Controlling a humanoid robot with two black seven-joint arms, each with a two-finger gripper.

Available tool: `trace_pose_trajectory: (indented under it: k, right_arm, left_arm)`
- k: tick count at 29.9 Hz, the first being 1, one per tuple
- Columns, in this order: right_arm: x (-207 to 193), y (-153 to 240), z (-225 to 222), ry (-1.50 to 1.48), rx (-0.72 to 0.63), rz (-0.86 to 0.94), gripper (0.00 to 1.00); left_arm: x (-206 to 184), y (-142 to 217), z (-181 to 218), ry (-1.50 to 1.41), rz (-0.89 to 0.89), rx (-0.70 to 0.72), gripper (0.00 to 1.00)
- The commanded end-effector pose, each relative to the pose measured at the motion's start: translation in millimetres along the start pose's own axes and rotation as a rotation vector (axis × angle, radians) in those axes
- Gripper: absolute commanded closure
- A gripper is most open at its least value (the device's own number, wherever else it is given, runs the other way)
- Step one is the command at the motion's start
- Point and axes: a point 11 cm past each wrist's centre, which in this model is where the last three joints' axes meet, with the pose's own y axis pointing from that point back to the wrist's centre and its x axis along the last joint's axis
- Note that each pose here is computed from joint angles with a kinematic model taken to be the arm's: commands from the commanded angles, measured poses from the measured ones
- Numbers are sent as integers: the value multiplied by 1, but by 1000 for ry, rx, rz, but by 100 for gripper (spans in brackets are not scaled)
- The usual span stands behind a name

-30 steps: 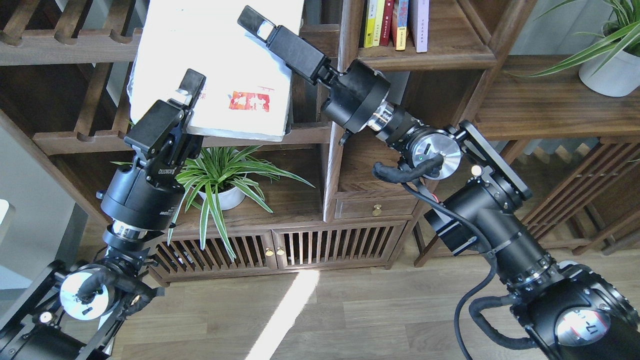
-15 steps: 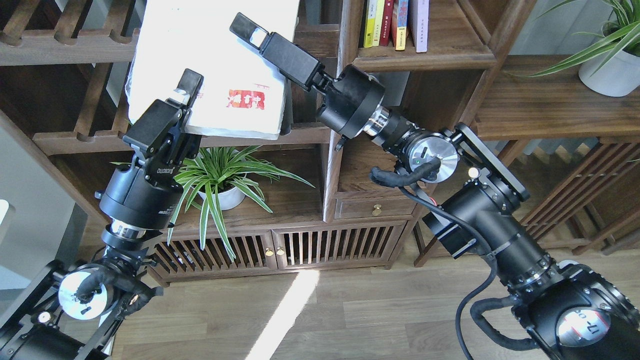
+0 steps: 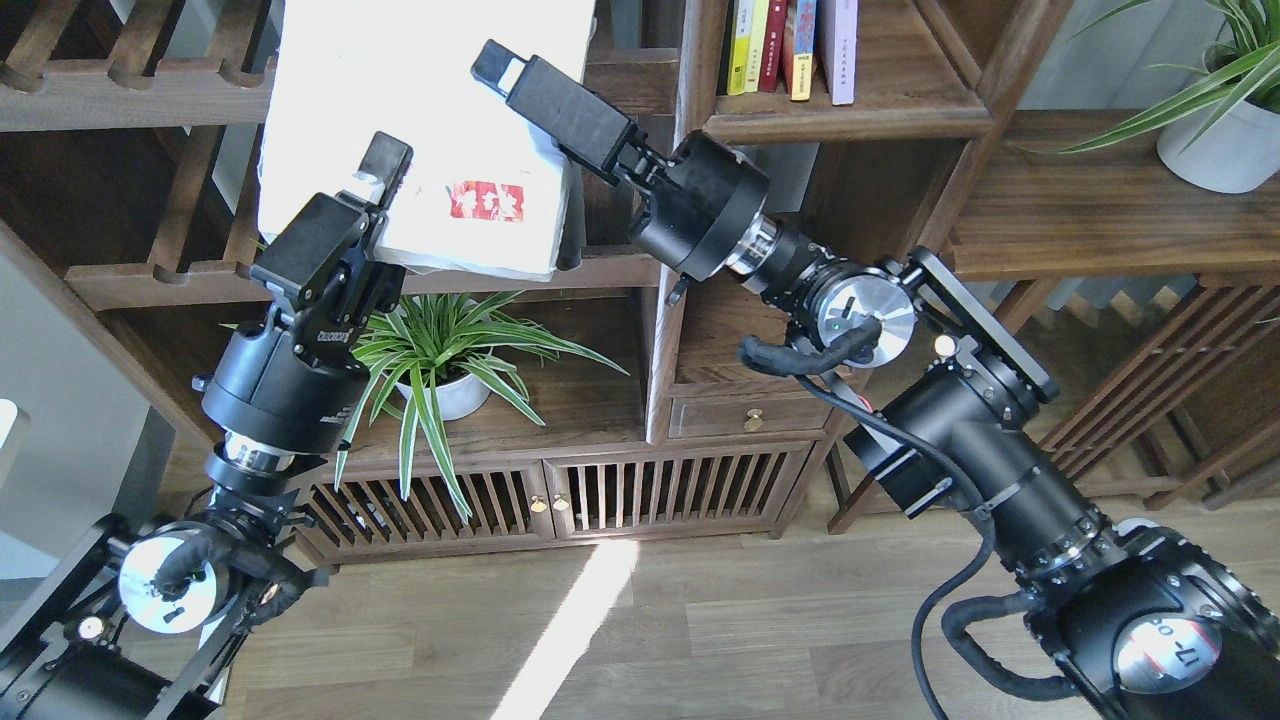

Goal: Organize books on shelf
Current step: 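Hold the white book upright between both grippers and adjust grip, then carry the white book with the right gripper toward the standing books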

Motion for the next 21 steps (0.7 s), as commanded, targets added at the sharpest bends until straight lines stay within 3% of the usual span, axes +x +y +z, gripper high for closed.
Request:
trace_pose_trajectory:
  k: [1,5,8,11,17,21]
  right_arm:
    - [1,-1,13,-10,-36,-2,80]
    - [2,0,15,-14,-39,1,84]
    - [3,1,16,-17,-38,5,84]
    - [4,3,18,-23,-38,10,84]
    - [5,3,19,-25,-40,16,83]
    - [5,3,19,-26,-40,19,83]
  left_arm:
    - [0,-1,0,3,0,-4,100]
    - [2,0,1,3,4,-5,100]
    - [2,2,0,5,8,-7,94]
    - [2,2,2,0,7,-6,80]
    - [6,12,2,-19,36,41,37]
    - [8,15,0,-16,46,58,29]
